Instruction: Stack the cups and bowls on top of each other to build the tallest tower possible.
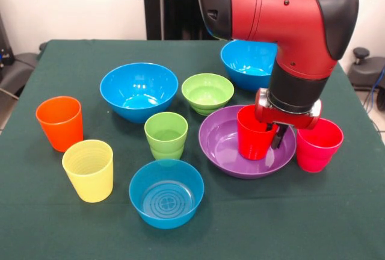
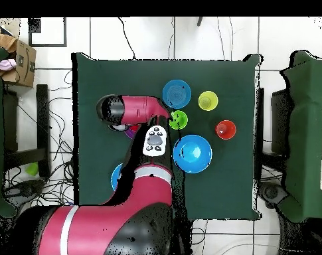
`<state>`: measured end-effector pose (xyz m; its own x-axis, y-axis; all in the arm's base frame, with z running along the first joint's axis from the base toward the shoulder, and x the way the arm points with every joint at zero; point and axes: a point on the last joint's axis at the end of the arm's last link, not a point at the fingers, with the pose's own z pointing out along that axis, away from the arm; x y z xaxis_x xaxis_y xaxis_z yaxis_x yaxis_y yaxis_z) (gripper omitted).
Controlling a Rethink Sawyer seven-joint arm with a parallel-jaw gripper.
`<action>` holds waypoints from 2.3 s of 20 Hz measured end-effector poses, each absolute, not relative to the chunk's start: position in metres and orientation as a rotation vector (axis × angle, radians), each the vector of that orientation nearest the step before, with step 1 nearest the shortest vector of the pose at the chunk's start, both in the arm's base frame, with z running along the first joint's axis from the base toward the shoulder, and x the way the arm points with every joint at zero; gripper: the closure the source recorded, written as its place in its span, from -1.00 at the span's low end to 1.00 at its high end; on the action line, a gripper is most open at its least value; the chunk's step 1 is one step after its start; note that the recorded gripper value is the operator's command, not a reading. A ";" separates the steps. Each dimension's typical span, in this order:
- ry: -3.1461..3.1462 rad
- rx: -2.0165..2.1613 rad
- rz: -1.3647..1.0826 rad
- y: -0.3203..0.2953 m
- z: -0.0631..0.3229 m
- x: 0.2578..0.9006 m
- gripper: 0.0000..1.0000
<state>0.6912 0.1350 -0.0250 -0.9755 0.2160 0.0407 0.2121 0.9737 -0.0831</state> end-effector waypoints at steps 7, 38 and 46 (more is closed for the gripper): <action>-3.072 -0.333 0.122 0.135 -0.025 0.691 1.00; -3.019 -0.396 0.131 0.109 -0.011 0.659 1.00; -3.033 -0.391 0.136 0.114 0.007 0.641 1.00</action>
<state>0.6408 0.1137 0.0071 -0.9642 0.2562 0.0682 0.2491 0.9635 -0.0981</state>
